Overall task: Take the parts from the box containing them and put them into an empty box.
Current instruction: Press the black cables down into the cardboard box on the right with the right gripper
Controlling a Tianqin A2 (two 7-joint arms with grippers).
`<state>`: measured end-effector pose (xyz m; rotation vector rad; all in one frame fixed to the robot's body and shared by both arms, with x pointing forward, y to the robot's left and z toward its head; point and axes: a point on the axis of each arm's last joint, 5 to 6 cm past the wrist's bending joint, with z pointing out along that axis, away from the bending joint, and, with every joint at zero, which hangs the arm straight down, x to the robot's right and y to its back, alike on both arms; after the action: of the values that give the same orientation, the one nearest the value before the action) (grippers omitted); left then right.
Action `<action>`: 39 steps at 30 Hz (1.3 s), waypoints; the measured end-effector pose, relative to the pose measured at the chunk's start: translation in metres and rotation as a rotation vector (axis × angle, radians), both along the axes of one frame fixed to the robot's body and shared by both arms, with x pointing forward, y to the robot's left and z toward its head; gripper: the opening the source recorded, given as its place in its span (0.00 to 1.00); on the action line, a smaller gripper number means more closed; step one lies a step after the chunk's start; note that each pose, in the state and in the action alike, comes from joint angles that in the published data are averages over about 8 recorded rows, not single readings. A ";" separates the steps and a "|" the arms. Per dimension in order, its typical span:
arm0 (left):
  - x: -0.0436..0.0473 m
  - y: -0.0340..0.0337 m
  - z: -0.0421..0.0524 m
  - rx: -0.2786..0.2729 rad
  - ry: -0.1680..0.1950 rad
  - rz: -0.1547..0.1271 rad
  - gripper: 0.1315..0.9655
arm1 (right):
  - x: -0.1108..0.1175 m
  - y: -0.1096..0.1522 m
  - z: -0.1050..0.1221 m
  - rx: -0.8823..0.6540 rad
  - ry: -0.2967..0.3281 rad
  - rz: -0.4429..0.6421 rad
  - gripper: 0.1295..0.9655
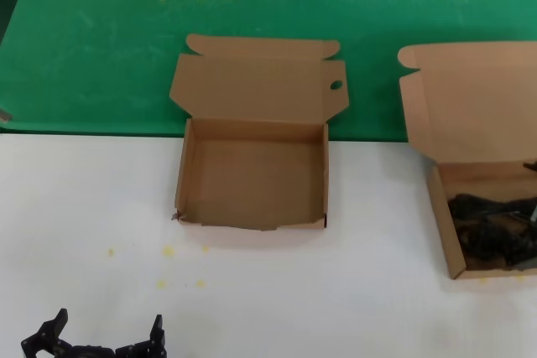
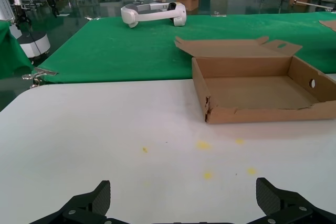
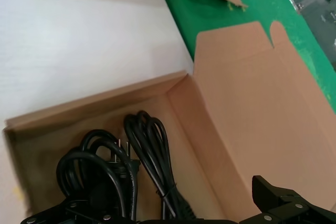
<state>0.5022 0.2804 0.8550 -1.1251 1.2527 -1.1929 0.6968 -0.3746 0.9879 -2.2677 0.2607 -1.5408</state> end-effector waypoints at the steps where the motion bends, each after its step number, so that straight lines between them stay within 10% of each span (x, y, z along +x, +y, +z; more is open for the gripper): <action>1: 0.0000 0.0000 0.0000 0.000 0.000 0.000 1.00 | 0.001 0.001 0.001 0.001 -0.002 0.001 0.99; 23: 0.0000 0.0000 0.0000 0.000 0.000 0.000 1.00 | -0.001 0.006 -0.004 0.036 -0.009 0.006 0.77; 39: 0.0000 0.0000 0.0000 0.000 0.000 0.000 1.00 | 0.000 0.007 -0.002 0.052 -0.001 0.004 0.32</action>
<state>0.5022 0.2804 0.8550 -1.1251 1.2527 -1.1929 0.6973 -0.3673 0.9862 -2.2256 0.2927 -1.5157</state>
